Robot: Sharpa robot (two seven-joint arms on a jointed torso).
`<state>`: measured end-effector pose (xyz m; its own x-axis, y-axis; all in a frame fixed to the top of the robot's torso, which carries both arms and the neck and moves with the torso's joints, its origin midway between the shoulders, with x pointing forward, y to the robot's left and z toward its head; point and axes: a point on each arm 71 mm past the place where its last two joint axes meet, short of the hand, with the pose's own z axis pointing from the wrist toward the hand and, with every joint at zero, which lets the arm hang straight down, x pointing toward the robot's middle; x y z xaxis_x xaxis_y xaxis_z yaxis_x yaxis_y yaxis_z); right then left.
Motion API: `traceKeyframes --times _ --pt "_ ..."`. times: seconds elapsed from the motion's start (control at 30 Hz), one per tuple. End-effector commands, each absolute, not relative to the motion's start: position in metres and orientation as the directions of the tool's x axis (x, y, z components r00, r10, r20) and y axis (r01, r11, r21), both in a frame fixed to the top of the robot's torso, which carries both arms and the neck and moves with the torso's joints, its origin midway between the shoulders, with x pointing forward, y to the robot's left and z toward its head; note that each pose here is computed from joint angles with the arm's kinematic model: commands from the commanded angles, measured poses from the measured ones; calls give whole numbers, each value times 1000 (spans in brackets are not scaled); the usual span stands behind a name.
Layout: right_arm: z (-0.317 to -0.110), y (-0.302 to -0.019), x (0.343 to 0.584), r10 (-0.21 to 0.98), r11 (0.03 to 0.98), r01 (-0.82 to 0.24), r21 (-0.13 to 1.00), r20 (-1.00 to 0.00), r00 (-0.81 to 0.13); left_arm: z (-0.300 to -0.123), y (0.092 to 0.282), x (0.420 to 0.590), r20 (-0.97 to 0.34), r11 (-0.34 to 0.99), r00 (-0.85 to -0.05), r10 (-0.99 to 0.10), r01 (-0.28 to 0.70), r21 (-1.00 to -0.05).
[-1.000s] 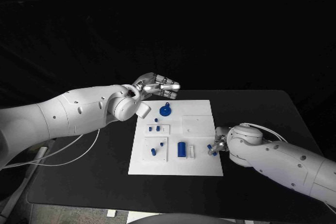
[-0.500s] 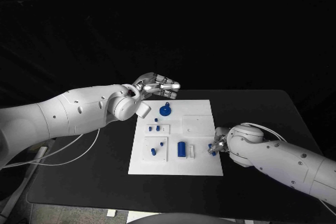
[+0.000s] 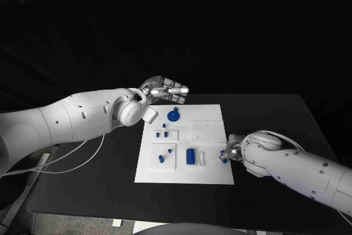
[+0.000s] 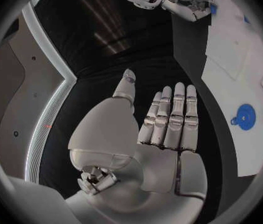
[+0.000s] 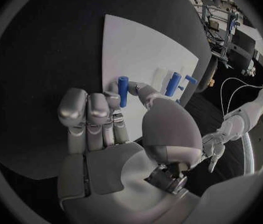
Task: Assemble the parts on the task board
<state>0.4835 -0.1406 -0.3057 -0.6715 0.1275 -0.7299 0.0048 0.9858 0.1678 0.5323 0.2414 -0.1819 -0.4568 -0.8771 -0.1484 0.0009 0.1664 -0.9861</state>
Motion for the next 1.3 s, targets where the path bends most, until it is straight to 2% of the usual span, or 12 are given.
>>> traceKeyframes --times 0.03,0.33,0.67,1.3 --pt "-323 -154 472 150 987 67 146 -691 -707 -181 240 532 -143 161 -471 -870 4 -987" --pt "-304 -152 470 232 968 96 231 -682 -694 -181 241 531 -145 163 -470 -871 3 -987" --pt "-281 -130 463 305 934 92 346 -634 -711 -182 240 531 -146 164 -472 -870 2 -986" --pt "-282 -99 461 306 918 72 390 -580 -755 -182 239 531 -146 165 -473 -869 2 -986"
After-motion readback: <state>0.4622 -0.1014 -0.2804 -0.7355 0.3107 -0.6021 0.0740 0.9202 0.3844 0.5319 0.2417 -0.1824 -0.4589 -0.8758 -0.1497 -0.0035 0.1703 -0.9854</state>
